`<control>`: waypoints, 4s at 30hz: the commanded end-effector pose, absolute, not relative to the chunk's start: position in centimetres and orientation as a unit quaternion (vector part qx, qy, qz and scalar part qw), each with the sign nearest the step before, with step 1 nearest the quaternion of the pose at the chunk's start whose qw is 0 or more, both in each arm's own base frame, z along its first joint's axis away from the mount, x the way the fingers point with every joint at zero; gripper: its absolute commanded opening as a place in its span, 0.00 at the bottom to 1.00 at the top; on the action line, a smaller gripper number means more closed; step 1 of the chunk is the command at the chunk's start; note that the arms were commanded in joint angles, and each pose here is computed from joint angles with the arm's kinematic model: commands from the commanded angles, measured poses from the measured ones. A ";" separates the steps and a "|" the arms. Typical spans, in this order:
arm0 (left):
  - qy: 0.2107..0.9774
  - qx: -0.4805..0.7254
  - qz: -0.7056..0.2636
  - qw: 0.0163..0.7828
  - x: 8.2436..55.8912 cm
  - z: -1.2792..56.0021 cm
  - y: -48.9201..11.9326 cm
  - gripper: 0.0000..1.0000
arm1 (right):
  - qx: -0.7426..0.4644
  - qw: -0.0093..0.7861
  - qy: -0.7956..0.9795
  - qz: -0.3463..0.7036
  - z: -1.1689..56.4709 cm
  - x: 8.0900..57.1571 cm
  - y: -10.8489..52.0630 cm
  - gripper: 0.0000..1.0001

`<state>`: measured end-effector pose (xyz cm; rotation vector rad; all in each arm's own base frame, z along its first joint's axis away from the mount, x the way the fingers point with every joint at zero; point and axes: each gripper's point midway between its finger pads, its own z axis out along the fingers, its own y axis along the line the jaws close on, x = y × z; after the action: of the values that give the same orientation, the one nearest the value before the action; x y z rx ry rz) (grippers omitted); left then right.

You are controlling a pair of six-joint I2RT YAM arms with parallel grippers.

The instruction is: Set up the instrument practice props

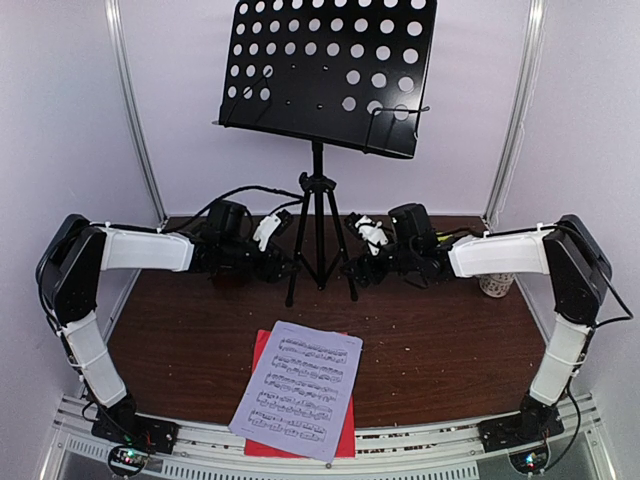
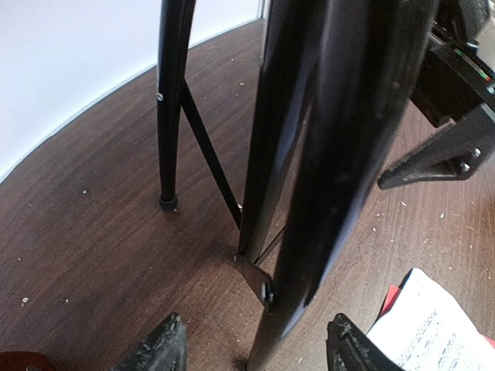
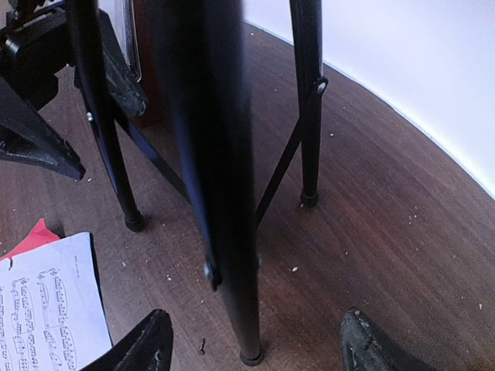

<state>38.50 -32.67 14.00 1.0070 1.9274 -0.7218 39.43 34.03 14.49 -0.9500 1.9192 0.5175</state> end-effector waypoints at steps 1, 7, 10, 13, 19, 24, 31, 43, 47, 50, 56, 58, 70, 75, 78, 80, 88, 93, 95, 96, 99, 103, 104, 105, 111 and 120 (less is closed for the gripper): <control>0.757 0.389 -0.293 0.436 39.7 14.9 -33.3 0.62 | -0.381 0.486 0.755 0.221 16.7 41.9 34.7 0.73; 0.755 0.382 -0.305 0.437 40.1 14.9 -33.8 0.59 | -0.411 0.473 0.743 0.236 16.5 42.2 35.8 0.68; 0.759 0.382 -0.306 0.430 40.3 14.4 -34.0 0.59 | -0.418 0.467 0.741 0.240 16.3 42.2 36.1 0.66; 0.760 0.382 -0.310 0.426 40.6 14.1 -34.5 0.59 | -0.423 0.463 0.740 0.243 16.2 42.2 36.3 0.65; 0.761 0.382 -0.316 0.418 41.1 13.6 -35.6 0.58 | -0.437 0.449 0.740 0.243 15.8 42.2 36.6 0.65; 0.760 0.383 -0.316 0.419 41.3 13.6 -35.8 0.54 | -0.450 0.440 0.741 0.235 15.3 42.1 36.3 0.58; 0.761 0.384 -0.316 0.416 41.2 13.3 -35.8 0.49 | -0.463 0.421 0.746 0.228 14.5 41.1 35.6 0.56; 0.764 0.382 -0.306 0.421 40.8 13.4 -35.2 0.27 | -0.465 0.405 0.758 0.214 13.3 39.9 34.3 0.23; 0.765 0.380 -0.302 0.422 40.5 13.4 -34.8 0.19 | -0.465 0.402 0.759 0.213 13.6 39.4 34.0 0.13; 0.767 0.381 -0.300 0.421 40.3 13.5 -34.5 0.10 | -0.468 0.399 0.760 0.210 14.1 39.0 33.6 0.06; 0.776 0.386 -0.283 0.411 39.6 13.2 -33.6 0.00 | -0.473 0.381 0.771 0.193 14.3 37.8 32.3 0.00; 0.778 0.385 -0.279 0.410 39.4 13.2 -33.1 0.00 | -0.469 0.373 0.780 0.183 13.9 37.3 31.5 0.00; 0.803 0.383 -0.262 0.374 37.1 11.7 -29.5 0.00 | -0.433 0.320 0.828 0.156 11.3 34.9 28.3 0.00; 0.812 0.372 -0.258 0.367 36.1 11.3 -27.8 0.00 | -0.420 0.313 0.839 0.148 11.1 34.0 27.2 0.00; 0.817 0.367 -0.256 0.362 35.5 11.0 -26.9 0.00 | -0.410 0.305 0.848 0.137 10.8 33.6 26.1 0.00; 0.821 0.363 -0.253 0.360 35.4 10.7 -26.3 0.00 | -0.406 0.295 0.855 0.129 10.3 33.2 25.3 0.00; 0.826 0.346 -0.253 0.366 36.2 10.1 -25.7 0.00 | -0.389 0.299 0.861 0.131 10.0 33.6 25.0 0.00; 0.828 0.334 -0.243 0.379 39.7 10.7 -26.9 0.00 | -0.370 0.332 0.858 0.131 11.6 36.7 26.6 0.00; 0.830 0.333 -0.240 0.378 40.8 10.6 -27.4 0.00 | -0.368 0.339 0.856 0.129 11.9 37.9 27.2 0.00; 0.829 0.333 -0.240 0.379 41.4 10.7 -27.6 0.00 | -0.369 0.342 0.855 0.128 12.0 38.3 27.5 0.00; 0.828 0.338 -0.240 0.378 42.4 10.7 -28.2 0.00 | -0.381 0.340 0.849 0.134 12.1 39.1 28.4 0.00; 0.824 0.347 -0.243 0.376 42.6 10.7 -28.6 0.00 | -0.400 0.337 0.841 0.141 12.2 39.3 29.2 0.02; 0.822 0.351 -0.245 0.376 42.5 10.7 -28.7 0.00 | -0.403 0.338 0.838 0.144 12.4 39.3 29.4 0.04; 0.821 0.354 -0.246 0.376 42.4 10.8 -28.8 0.00 | -0.407 0.337 0.836 0.146 12.4 39.2 29.5 0.06; 0.810 0.364 -0.262 0.378 42.3 11.3 -29.4 0.00 | -0.419 0.330 0.831 0.157 11.9 38.8 30.3 0.24; 0.790 0.394 -0.277 0.380 42.1 11.9 -31.2 0.00 | -0.432 0.332 0.825 0.152 11.9 39.3 31.5 0.37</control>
<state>40.91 -31.33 11.43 1.0590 1.9917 -0.7020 38.41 30.88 10.91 -1.1202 2.1858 0.4231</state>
